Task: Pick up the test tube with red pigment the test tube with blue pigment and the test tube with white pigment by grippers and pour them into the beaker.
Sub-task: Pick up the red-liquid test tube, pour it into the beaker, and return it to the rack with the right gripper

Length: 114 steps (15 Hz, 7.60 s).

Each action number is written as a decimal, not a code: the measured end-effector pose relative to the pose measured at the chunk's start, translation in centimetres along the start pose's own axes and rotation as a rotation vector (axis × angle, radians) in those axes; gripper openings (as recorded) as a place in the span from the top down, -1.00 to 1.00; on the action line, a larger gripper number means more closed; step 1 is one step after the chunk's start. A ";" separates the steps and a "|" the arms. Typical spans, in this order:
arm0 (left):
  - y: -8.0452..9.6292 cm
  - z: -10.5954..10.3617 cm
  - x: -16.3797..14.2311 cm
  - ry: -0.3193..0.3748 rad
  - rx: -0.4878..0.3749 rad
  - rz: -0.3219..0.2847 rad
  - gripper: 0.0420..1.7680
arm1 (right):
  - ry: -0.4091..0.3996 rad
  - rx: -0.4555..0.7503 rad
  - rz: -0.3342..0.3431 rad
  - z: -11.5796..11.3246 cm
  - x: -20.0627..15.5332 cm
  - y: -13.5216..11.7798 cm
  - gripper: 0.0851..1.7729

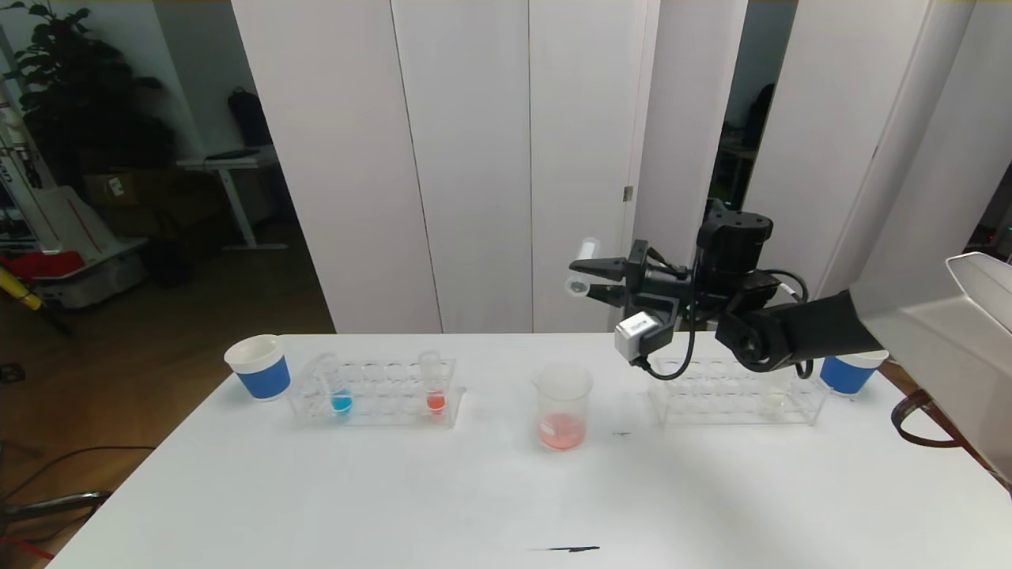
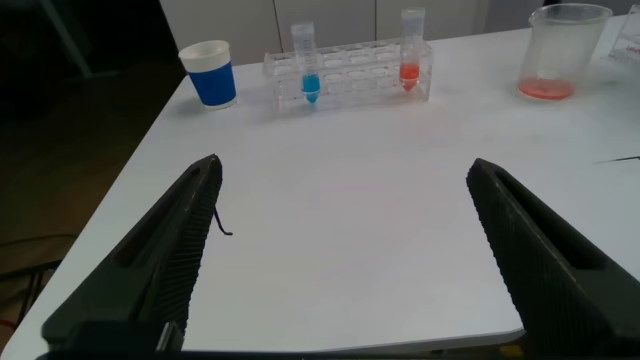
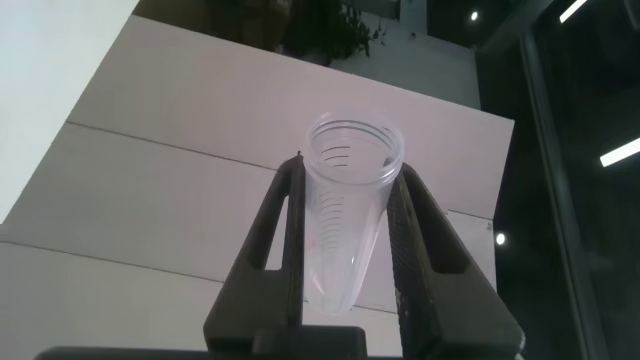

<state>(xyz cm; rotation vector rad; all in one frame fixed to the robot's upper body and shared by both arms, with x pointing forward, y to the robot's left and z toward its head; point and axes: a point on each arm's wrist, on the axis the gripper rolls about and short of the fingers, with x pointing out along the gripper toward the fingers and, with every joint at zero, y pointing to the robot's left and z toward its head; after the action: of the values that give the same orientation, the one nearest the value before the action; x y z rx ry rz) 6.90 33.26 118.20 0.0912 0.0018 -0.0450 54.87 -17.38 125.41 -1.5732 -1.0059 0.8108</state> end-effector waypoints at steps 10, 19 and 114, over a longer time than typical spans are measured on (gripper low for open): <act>0.0 0.0 0.0 0.000 0.000 0.001 -0.98 | 0.420 0.255 -0.076 -0.4 -1.3 -5.7 0.42; 0.0 0.0 0.0 0.000 0.000 0.001 -0.98 | 0.847 0.904 -0.600 1.4 -4.2 -10.6 0.42; 0.0 0.0 0.0 0.000 0.000 0.001 -0.98 | 0.894 1.422 -0.964 33.5 -34.1 -11.8 -0.97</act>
<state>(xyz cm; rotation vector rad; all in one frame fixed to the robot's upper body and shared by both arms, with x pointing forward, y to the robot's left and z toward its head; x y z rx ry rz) 6.90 33.26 118.20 0.0908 0.0018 -0.0442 8.67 -33.64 129.78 -0.0232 -0.2069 -0.0377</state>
